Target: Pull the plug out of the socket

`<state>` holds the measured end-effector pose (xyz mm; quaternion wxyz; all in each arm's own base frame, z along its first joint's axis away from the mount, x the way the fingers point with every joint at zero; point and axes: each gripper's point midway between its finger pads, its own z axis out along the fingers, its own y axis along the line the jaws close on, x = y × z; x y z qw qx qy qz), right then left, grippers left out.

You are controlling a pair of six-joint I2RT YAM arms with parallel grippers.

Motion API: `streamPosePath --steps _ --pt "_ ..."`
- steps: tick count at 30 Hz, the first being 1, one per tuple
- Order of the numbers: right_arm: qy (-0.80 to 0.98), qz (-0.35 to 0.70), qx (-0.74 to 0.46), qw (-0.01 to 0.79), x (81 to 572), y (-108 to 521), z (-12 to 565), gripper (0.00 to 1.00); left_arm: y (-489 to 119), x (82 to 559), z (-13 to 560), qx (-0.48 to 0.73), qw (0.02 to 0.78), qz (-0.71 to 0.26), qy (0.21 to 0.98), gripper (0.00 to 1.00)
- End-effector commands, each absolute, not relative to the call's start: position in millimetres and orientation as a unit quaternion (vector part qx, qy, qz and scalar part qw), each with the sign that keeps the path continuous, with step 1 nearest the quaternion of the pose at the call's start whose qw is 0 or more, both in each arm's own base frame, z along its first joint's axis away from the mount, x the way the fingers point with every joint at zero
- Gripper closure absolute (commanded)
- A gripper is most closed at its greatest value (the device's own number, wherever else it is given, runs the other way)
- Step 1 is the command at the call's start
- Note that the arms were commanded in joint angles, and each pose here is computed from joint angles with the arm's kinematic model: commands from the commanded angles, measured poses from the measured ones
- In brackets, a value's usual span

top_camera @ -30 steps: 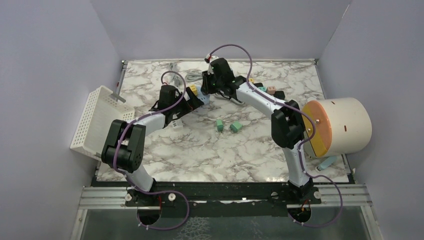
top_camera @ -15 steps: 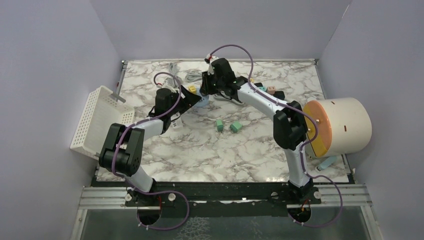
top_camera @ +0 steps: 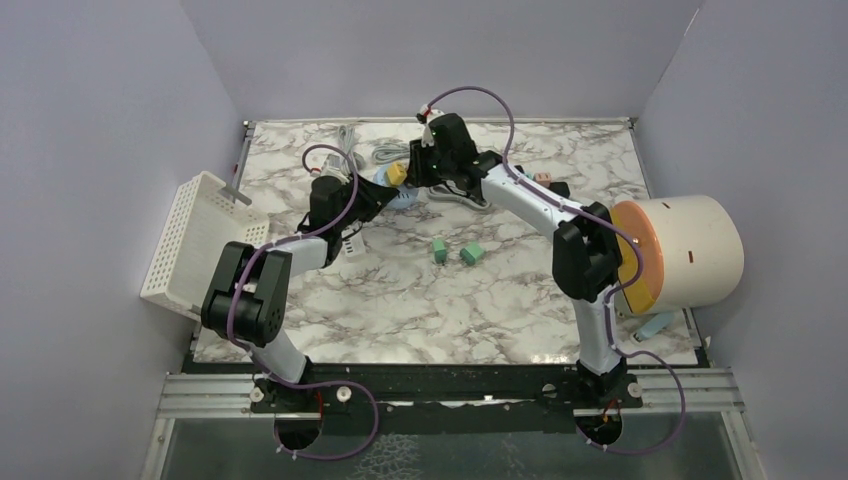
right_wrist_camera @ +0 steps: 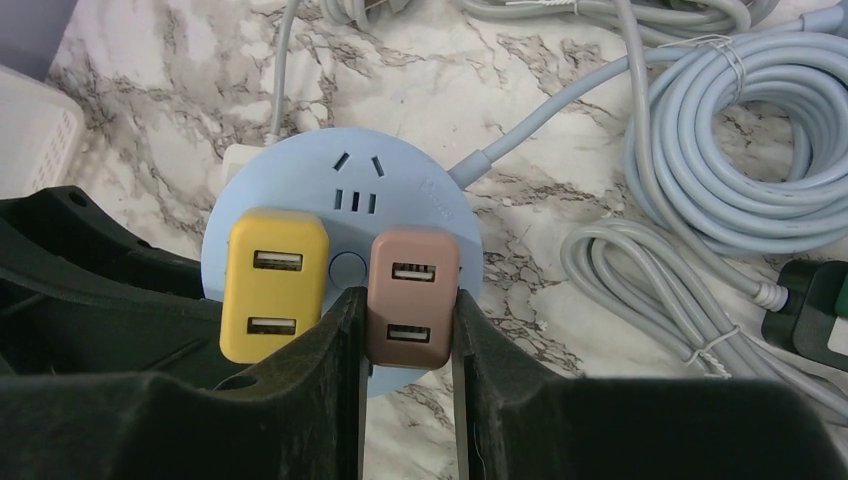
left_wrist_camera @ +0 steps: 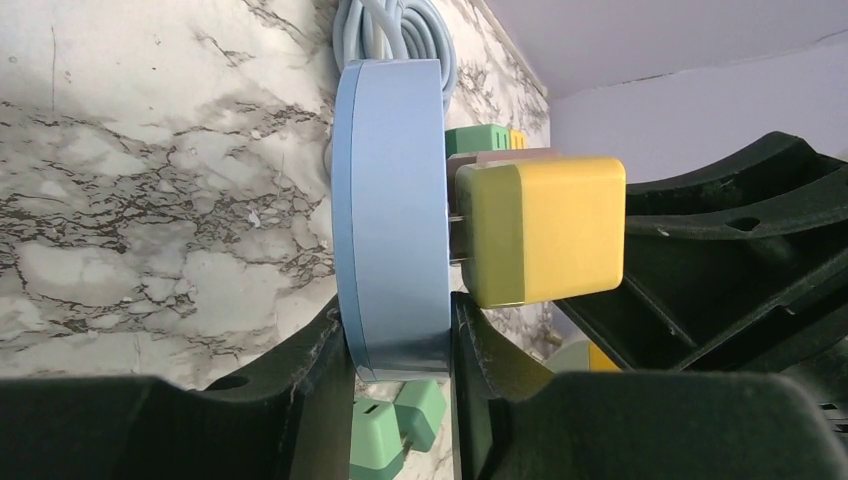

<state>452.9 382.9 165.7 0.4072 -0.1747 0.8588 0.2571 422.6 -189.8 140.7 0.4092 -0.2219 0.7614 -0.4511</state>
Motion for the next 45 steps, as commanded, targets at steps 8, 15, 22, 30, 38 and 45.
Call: streamPosePath --steps 8,15,22,30,38,45 --pt "0.736 0.504 -0.172 0.418 418 360 298 0.99 -180 427 135 -0.237 0.432 -0.429 0.757 1.0" --pt "0.712 0.554 -0.199 0.382 402 340 304 0.99 -172 430 131 -0.242 0.44 -0.415 0.759 1.0" --pt "0.79 0.418 -0.219 0.391 397 311 253 0.99 -167 436 139 -0.225 0.453 -0.412 0.758 1.0" --pt "0.802 0.418 -0.351 0.243 320 322 164 0.99 -146 450 154 -0.184 0.469 -0.386 0.773 1.0" --pt "0.804 0.428 -0.388 0.142 287 367 100 0.96 -144 457 159 -0.131 0.459 -0.366 0.799 1.0" --pt "0.819 0.418 -0.376 0.115 297 379 58 0.83 -140 453 158 -0.112 0.452 -0.346 0.814 1.0"
